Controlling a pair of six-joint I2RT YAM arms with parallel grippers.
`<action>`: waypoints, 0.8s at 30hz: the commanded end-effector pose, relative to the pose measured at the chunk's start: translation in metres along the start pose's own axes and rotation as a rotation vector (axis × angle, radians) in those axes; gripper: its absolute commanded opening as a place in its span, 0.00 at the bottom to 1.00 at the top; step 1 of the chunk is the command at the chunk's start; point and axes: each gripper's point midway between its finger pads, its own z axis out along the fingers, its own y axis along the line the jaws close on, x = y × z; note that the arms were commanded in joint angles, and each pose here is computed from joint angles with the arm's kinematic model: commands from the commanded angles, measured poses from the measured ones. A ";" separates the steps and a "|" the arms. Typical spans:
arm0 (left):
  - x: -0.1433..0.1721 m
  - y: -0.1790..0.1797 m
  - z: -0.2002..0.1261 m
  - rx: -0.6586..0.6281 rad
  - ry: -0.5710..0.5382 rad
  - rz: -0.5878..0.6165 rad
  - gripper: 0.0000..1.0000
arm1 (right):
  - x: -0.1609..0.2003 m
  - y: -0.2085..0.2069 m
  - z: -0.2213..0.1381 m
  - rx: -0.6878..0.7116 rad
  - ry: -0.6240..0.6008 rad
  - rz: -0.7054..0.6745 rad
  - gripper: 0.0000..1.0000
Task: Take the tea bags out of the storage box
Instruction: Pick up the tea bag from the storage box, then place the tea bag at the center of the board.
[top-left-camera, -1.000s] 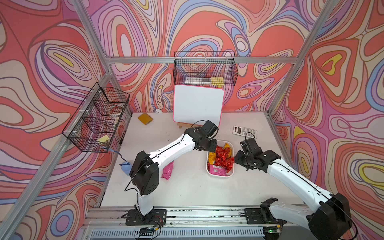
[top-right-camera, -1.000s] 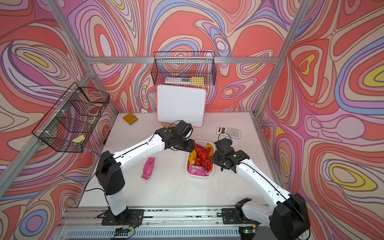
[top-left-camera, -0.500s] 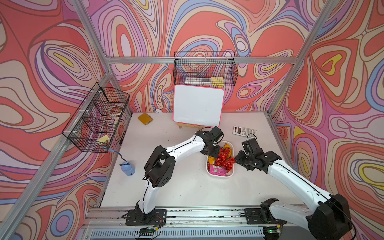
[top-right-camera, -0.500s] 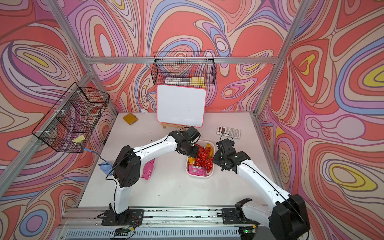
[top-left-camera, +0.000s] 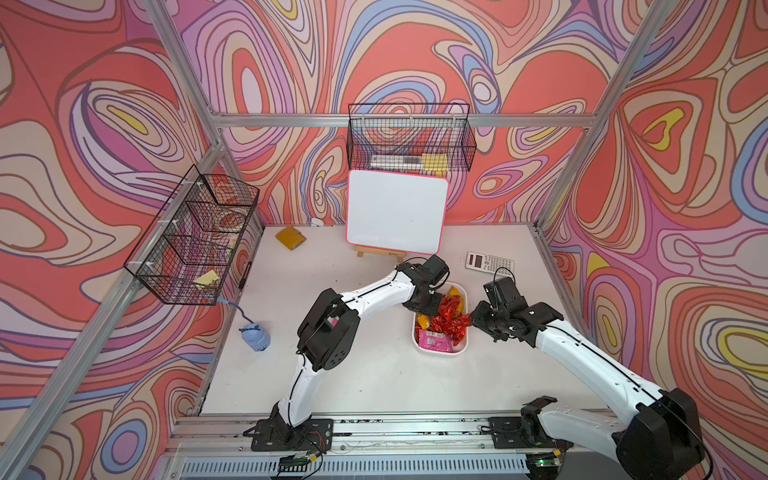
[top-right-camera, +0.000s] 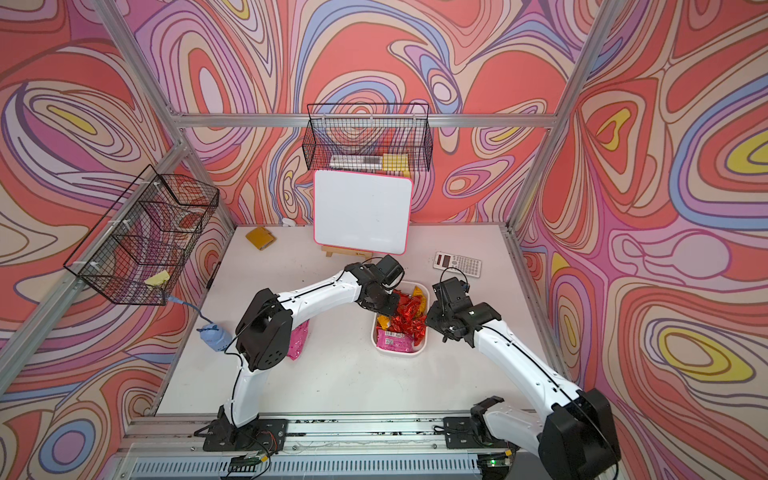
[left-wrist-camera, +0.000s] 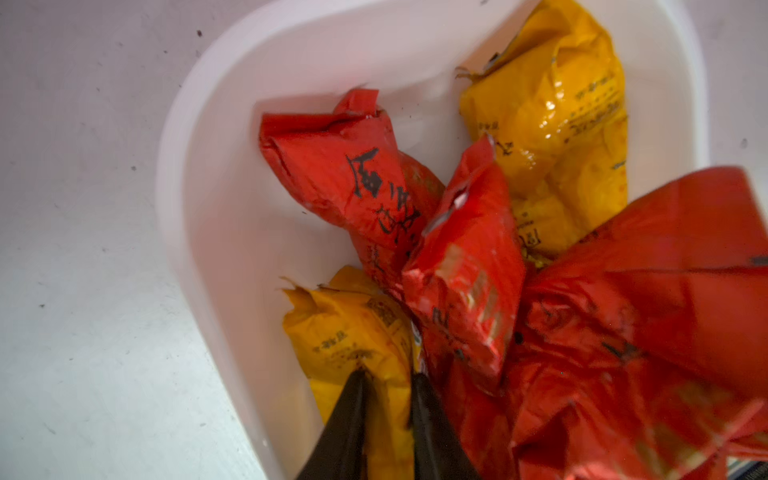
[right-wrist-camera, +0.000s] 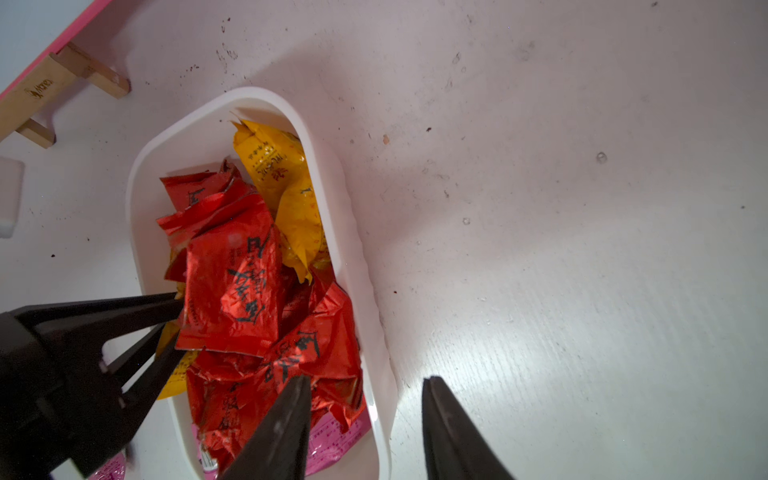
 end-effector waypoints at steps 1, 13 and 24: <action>-0.001 0.002 -0.002 -0.014 0.004 0.007 0.11 | -0.001 0.000 0.003 -0.006 -0.003 0.018 0.45; -0.029 0.000 -0.069 -0.014 -0.191 -0.053 0.00 | -0.005 0.015 0.009 -0.036 0.019 -0.025 0.46; -0.025 0.037 -0.126 -0.155 -0.339 -0.112 0.00 | -0.011 0.027 0.025 -0.054 0.037 -0.057 0.45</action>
